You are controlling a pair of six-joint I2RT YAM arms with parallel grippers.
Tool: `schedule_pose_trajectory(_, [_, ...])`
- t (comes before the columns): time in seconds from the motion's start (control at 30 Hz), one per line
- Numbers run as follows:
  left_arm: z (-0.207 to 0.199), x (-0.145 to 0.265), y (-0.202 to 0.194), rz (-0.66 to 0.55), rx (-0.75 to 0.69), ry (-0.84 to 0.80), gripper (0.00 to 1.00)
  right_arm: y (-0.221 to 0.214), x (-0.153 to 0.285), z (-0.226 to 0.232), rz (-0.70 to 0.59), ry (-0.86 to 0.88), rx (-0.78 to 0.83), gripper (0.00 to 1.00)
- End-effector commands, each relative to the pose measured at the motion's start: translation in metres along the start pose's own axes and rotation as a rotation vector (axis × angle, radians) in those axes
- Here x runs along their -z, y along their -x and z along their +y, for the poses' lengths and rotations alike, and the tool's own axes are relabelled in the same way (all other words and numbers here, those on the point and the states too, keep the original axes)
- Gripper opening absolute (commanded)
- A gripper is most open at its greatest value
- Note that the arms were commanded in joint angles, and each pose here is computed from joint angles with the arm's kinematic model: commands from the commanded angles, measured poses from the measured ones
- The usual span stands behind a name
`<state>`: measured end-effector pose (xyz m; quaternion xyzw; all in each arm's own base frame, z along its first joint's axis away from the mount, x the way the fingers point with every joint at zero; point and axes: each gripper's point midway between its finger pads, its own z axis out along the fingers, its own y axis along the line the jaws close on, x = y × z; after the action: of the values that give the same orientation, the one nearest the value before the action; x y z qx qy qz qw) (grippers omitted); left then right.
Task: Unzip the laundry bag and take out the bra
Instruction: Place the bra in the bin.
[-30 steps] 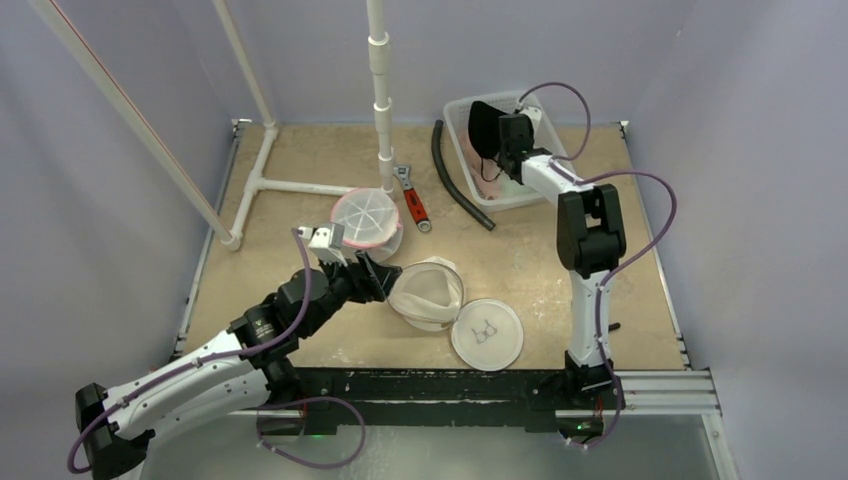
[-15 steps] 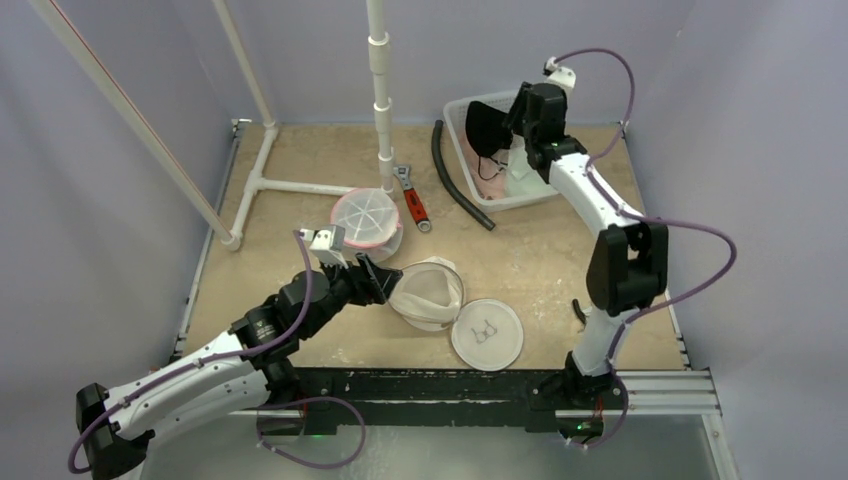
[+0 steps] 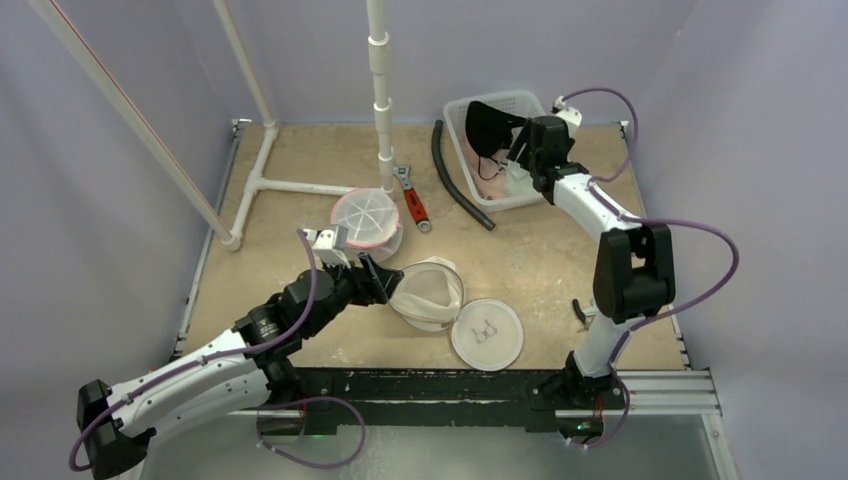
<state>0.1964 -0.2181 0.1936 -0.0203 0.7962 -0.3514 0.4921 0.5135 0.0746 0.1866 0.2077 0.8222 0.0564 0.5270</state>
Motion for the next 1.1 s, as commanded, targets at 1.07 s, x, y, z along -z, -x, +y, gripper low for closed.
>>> schedule_pose_trajectory(1.07, [0.009,0.0,-0.004,0.004,-0.01,0.028,0.71,0.026,0.004,0.027,0.017,0.132,-0.064,0.72])
